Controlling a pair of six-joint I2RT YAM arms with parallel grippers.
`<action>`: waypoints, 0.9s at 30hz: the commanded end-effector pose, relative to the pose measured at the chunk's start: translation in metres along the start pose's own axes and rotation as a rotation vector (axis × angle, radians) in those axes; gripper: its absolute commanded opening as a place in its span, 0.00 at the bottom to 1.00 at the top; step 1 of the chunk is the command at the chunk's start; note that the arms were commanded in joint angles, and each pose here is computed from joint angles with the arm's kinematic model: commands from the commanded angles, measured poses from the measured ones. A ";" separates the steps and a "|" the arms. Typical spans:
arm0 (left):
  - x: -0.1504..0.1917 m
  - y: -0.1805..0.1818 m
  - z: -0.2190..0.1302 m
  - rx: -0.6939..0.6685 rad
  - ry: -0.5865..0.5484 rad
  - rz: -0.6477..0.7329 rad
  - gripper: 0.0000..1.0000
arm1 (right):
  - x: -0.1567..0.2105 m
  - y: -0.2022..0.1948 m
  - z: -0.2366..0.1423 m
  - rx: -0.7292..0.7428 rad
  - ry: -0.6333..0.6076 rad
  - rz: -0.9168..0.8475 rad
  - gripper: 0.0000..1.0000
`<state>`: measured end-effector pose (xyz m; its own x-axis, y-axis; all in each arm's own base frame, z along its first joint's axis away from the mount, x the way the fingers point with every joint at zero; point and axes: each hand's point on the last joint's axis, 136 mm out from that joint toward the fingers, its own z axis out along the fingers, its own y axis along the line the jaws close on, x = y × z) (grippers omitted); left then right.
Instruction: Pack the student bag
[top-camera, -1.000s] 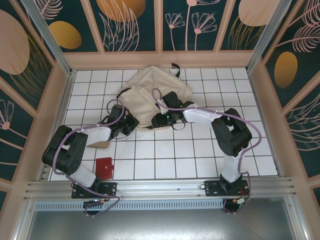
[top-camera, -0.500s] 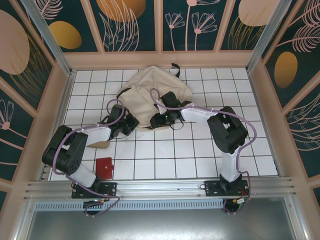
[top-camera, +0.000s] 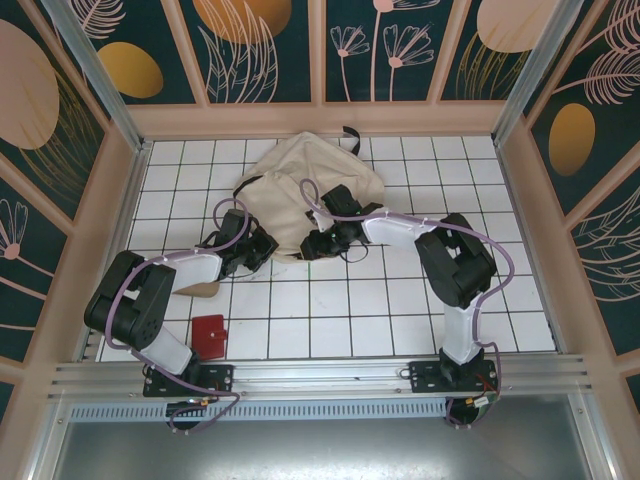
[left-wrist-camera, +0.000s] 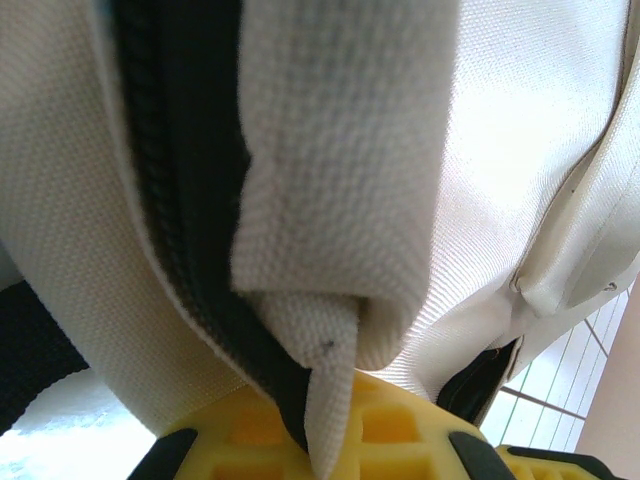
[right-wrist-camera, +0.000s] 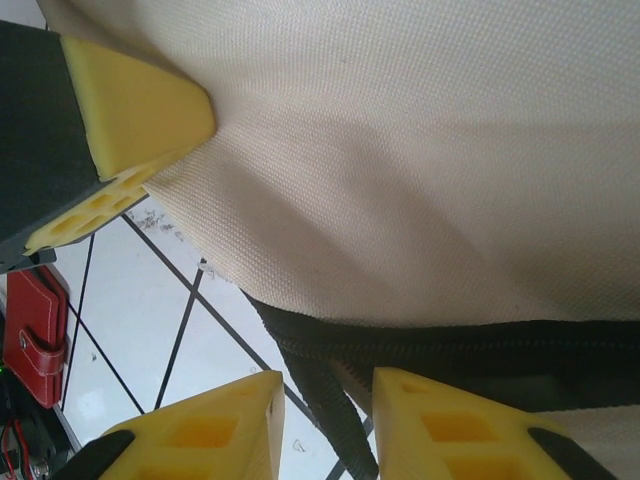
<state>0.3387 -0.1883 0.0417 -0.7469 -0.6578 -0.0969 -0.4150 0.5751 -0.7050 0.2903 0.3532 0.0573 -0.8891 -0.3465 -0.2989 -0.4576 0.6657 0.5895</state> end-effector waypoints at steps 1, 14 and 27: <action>-0.003 0.006 -0.004 -0.023 -0.016 0.009 0.00 | 0.011 0.005 -0.002 0.014 0.033 -0.038 0.29; -0.004 0.006 -0.003 -0.024 -0.015 0.007 0.00 | 0.014 -0.008 0.011 0.111 0.065 -0.048 0.32; -0.003 0.002 -0.005 -0.014 -0.009 0.013 0.00 | 0.016 -0.005 0.018 0.249 0.024 -0.118 0.34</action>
<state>0.3384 -0.1882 0.0415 -0.7472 -0.6576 -0.0958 -0.4162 0.5755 -0.7040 0.2763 0.3579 0.0356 -0.8409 -0.4373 -0.3189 -0.5385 0.7353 0.4115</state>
